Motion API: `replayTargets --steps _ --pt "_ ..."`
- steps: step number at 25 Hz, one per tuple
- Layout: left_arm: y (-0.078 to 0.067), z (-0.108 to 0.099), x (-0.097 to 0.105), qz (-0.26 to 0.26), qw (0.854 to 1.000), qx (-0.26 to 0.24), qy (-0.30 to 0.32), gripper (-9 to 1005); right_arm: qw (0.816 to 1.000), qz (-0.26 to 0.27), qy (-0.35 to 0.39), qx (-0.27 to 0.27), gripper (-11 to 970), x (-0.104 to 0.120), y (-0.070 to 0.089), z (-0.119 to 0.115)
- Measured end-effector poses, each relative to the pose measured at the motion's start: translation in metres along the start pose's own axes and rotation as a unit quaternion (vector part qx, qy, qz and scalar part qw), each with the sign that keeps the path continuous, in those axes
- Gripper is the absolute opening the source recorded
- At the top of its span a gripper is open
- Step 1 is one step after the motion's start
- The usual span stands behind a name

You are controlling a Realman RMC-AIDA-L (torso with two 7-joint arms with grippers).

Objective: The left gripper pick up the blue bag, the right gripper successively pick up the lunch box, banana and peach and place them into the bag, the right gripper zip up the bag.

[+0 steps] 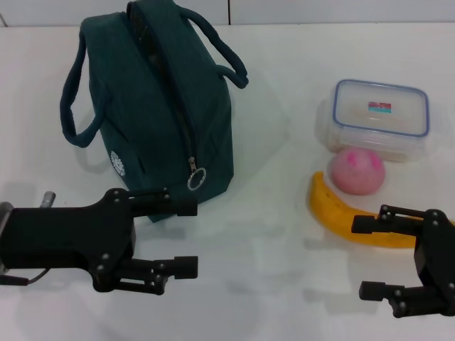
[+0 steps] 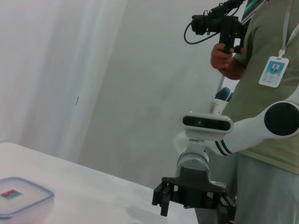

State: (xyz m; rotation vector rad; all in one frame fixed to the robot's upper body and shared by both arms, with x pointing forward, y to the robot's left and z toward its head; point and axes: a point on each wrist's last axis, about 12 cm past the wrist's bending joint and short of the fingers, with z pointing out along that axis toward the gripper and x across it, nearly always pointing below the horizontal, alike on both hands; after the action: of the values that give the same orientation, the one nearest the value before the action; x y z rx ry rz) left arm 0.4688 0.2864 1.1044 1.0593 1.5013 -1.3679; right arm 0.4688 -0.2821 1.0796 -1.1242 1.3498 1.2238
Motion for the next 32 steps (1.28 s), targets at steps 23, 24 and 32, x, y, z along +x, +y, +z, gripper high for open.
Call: replayTargets --steps 23,24,32 --pt "0.000 -0.027 -0.011 0.011 0.998 -0.049 -0.040 847 0.999 0.002 -0.016 0.028 795 0.003 -0.003 0.002" --pt "0.002 -0.034 -0.015 0.009 0.995 -0.073 -0.061 847 0.999 0.003 -0.017 0.030 795 0.004 -0.002 0.002" --pt "0.031 -0.068 -0.039 -0.097 0.965 -0.205 -0.128 847 0.998 0.007 -0.026 0.051 795 0.008 0.000 -0.001"
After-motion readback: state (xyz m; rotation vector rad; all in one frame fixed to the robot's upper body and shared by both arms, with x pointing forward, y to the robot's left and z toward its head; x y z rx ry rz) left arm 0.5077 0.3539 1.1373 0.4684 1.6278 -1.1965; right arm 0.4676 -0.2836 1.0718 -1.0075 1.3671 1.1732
